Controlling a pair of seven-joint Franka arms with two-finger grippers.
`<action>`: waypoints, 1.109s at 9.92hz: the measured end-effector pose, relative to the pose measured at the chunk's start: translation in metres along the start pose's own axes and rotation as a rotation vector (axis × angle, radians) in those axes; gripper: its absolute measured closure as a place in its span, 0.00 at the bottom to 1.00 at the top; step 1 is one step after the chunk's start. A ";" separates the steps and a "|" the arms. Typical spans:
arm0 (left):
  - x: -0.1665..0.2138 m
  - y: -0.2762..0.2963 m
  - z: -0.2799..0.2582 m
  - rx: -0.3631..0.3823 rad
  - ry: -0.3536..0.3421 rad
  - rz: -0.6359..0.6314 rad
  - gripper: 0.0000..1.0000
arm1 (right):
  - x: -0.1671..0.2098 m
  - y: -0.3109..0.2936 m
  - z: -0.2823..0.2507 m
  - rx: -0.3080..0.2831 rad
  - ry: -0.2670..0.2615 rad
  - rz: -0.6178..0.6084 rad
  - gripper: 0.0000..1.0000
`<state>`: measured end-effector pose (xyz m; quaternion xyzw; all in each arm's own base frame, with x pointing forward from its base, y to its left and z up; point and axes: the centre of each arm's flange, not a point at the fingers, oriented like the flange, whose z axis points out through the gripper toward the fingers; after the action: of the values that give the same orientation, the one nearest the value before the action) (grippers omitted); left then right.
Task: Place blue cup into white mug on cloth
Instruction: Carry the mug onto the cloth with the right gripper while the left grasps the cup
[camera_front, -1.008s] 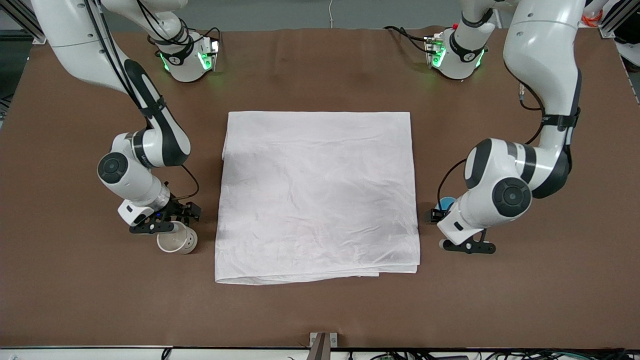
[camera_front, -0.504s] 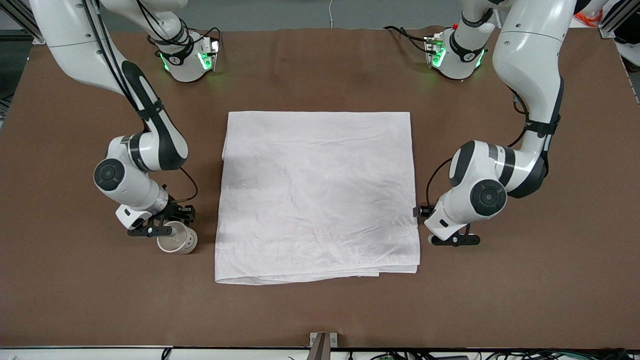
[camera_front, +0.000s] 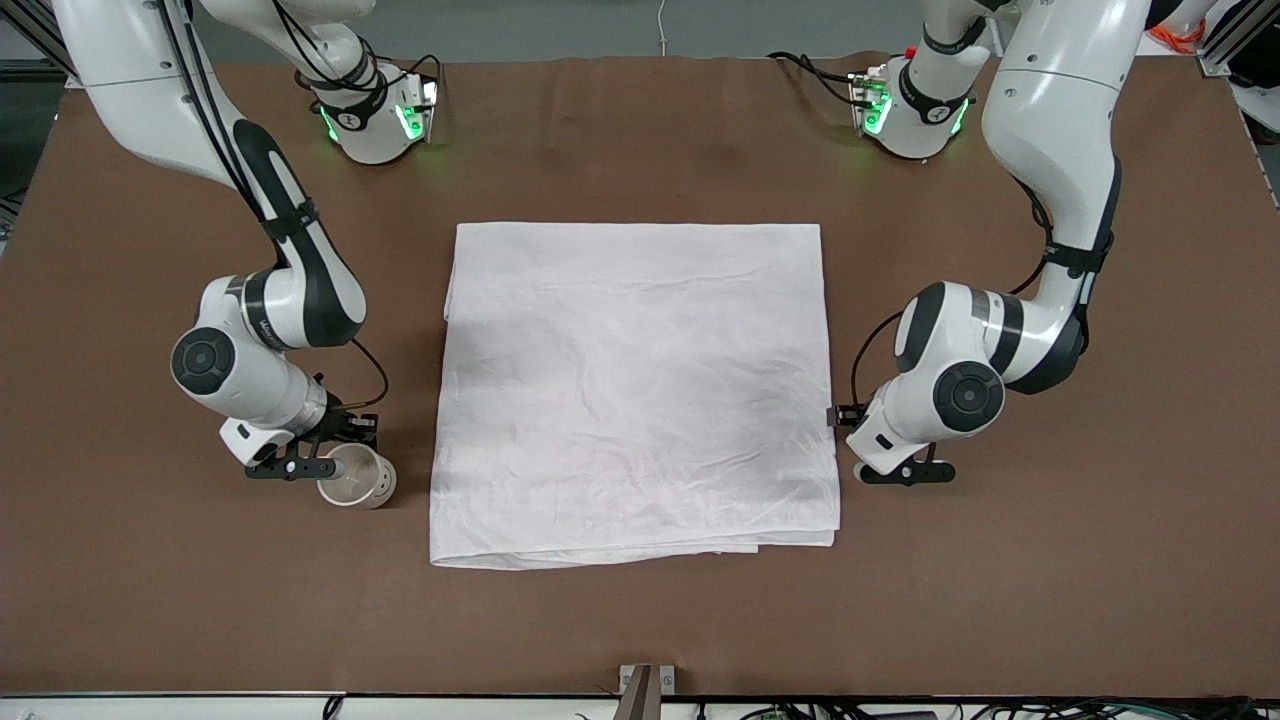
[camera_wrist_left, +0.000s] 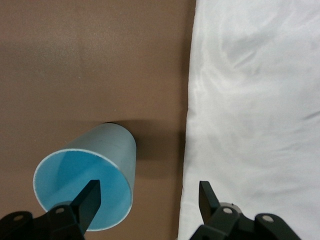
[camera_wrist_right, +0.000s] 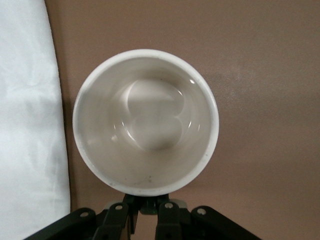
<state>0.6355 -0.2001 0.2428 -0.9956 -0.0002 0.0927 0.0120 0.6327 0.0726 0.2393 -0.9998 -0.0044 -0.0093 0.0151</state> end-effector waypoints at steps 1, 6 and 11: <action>0.000 0.000 0.003 0.002 -0.005 0.000 0.28 | 0.000 0.000 -0.001 0.001 0.001 0.009 0.81; 0.001 -0.002 0.018 0.018 -0.012 0.006 0.49 | -0.016 -0.139 -0.090 0.009 -0.028 0.169 0.81; 0.004 -0.006 0.007 0.024 0.008 0.006 0.96 | -0.138 -0.395 -0.101 0.057 0.003 0.184 0.81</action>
<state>0.6378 -0.1940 0.2355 -0.9958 0.0041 0.0887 0.0235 0.4894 0.4632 0.3501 -0.9951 0.0874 -0.0095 0.0445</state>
